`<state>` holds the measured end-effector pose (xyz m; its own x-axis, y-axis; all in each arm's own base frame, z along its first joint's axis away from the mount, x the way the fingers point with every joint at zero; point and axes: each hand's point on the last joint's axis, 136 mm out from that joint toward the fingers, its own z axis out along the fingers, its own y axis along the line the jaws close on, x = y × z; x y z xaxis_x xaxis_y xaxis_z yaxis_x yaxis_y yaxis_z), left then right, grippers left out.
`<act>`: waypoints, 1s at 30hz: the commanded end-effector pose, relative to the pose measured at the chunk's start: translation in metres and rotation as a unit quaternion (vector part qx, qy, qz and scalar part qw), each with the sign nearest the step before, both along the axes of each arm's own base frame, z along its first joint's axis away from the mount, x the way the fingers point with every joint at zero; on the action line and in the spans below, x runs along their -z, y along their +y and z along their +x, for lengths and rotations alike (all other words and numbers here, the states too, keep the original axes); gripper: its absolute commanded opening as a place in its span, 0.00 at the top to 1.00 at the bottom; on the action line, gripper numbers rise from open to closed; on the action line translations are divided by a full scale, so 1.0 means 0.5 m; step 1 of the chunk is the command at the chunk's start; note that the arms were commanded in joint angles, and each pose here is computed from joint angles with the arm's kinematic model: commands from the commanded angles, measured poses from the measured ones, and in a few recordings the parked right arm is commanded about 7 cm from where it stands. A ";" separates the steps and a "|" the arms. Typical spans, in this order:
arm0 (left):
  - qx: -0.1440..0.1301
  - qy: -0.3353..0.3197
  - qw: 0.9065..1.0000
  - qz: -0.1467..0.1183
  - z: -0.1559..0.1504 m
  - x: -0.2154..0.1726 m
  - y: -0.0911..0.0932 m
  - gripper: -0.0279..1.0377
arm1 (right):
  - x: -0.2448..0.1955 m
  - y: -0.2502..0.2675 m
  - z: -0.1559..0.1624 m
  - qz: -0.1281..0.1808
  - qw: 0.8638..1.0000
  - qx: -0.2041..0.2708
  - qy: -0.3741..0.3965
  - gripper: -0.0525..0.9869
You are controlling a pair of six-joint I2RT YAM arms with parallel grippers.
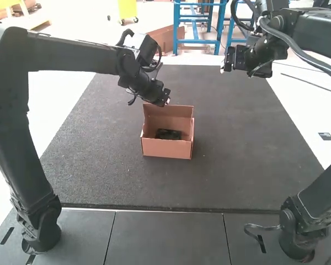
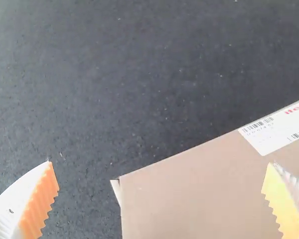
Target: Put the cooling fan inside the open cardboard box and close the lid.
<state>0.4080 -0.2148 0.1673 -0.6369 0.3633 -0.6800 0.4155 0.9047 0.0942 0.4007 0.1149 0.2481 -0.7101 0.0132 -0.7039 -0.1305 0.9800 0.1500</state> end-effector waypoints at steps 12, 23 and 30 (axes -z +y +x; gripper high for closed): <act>0.009 0.023 1.000 0.006 -0.076 0.073 0.021 0.06 | -0.024 -0.004 0.002 0.011 1.000 0.004 -0.009 0.07; 0.033 0.002 0.999 0.015 -0.100 0.138 0.004 0.06 | -0.018 -0.001 -0.006 0.011 1.000 -0.001 0.000 0.07; 0.040 -0.021 0.999 0.006 -0.091 0.104 -0.014 0.06 | -0.032 0.001 -0.004 0.015 1.000 -0.001 -0.008 0.07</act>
<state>0.3576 -0.2133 0.0859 -0.6292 0.4234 -0.6517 0.4690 0.8755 0.1160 0.3951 0.1159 0.2429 -0.7320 0.0070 -0.6813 -0.1356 0.9784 0.1558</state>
